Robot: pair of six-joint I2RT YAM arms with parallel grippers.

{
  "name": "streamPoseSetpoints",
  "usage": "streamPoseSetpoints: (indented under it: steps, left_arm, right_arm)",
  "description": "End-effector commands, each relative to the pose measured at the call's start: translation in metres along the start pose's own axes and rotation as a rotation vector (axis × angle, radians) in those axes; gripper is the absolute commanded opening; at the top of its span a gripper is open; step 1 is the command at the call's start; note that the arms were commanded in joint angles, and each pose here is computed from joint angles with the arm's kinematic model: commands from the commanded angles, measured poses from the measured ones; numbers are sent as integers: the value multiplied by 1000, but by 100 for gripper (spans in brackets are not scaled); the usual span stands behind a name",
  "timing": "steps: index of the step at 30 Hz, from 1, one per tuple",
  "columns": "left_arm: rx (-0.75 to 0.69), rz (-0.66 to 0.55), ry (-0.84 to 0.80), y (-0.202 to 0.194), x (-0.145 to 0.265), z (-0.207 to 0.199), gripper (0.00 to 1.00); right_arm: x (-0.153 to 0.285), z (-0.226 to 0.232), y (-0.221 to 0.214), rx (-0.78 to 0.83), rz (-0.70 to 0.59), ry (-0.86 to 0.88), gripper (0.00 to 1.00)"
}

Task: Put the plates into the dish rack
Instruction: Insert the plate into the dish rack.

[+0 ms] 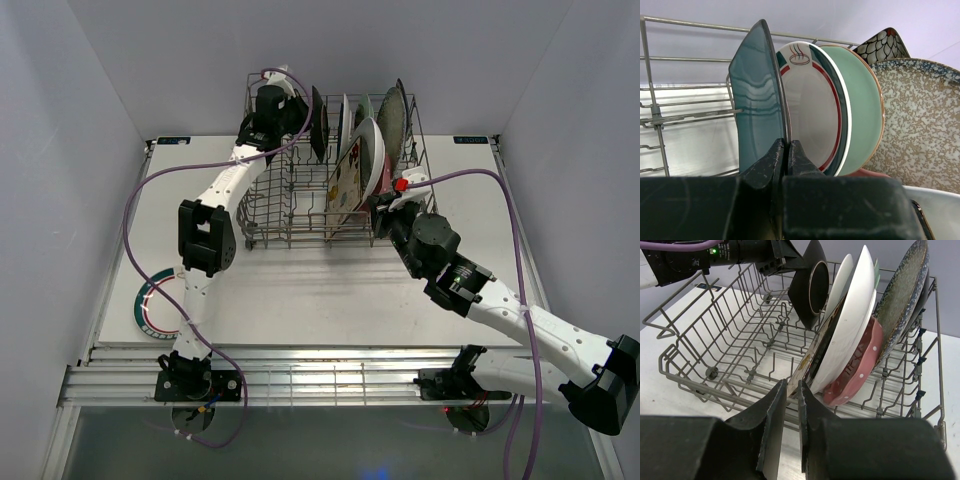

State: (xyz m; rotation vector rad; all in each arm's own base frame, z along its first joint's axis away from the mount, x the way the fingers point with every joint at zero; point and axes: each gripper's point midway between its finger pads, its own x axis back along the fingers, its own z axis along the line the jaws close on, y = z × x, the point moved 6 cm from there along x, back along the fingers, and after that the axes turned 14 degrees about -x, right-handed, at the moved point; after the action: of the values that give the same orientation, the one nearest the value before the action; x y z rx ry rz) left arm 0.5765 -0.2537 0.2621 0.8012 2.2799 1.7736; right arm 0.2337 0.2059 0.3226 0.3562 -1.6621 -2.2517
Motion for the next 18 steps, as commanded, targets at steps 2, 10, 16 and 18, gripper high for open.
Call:
streamPoseSetpoints:
  steps: [2, 10, 16, 18]
  left_arm:
    - [-33, -188, -107, 60, 9, -27, 15]
    - [-17, -188, -104, 65, 13, -30, 14]
    - [-1, -168, -101, 68, 19, -33, 5]
    - [-1, -170, -101, 71, 21, -34, 0]
  right_arm:
    - [0, -2, 5, -24, -33, -6, 21]
    - [0, -2, 6, -25, -36, -6, 22]
    - [1, -1, 8, -29, -39, 0, 21]
    - [0, -1, 8, -31, -39, 0, 22]
